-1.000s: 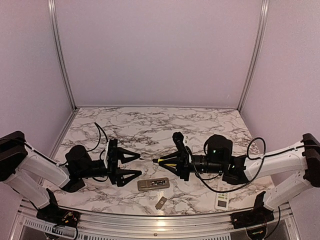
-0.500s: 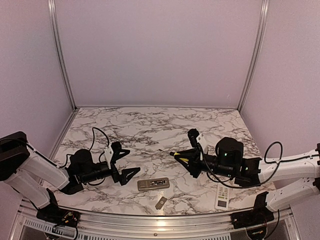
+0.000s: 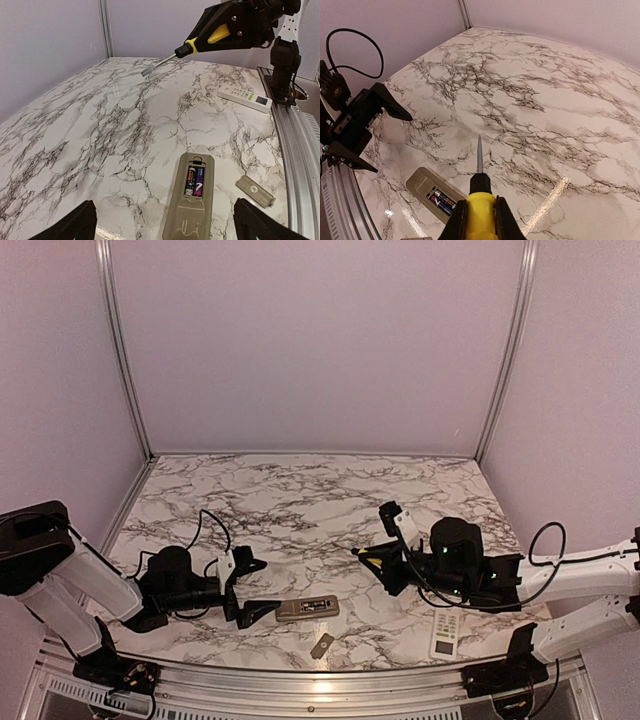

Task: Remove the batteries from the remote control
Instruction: Pick up the remote control without the battery cover from the center of the board.

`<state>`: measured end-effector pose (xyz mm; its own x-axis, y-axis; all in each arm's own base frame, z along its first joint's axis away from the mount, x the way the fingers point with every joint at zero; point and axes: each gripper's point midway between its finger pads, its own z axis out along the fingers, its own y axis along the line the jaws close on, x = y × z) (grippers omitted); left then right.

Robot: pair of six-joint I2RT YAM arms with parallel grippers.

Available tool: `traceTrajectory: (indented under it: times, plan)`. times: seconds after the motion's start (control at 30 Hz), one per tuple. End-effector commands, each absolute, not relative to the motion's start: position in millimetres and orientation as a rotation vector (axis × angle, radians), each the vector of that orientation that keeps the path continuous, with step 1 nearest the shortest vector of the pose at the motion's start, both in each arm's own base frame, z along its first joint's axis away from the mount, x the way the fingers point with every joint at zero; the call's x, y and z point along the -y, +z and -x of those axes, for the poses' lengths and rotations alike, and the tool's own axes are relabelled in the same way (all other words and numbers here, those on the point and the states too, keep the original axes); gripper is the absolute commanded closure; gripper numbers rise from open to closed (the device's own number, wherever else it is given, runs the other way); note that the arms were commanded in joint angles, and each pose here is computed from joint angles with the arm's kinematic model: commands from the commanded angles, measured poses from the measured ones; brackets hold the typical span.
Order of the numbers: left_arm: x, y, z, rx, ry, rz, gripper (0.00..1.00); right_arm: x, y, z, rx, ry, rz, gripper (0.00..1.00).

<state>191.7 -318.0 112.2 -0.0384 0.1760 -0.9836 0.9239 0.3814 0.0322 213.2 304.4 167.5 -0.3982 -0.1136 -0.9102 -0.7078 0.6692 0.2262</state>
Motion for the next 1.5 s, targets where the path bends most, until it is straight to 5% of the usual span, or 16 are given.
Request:
traceTrajectory:
  times: [0.0,1.0,1.47]
  plan:
    - [326.9,96.3,-176.5,-1.485,-0.874,-1.170,0.01,-300.3,166.9,-214.1,-1.916,0.745,0.631,1.00]
    - [361.7,24.5,-177.0,-1.573,-0.922,-1.404,0.16,-291.6,160.6,-211.1,-1.925,0.738,0.611,1.00]
    - [365.9,13.5,-176.4,-1.589,-0.943,-1.424,0.52,-293.6,161.7,-210.4,-1.919,0.750,0.620,1.00]
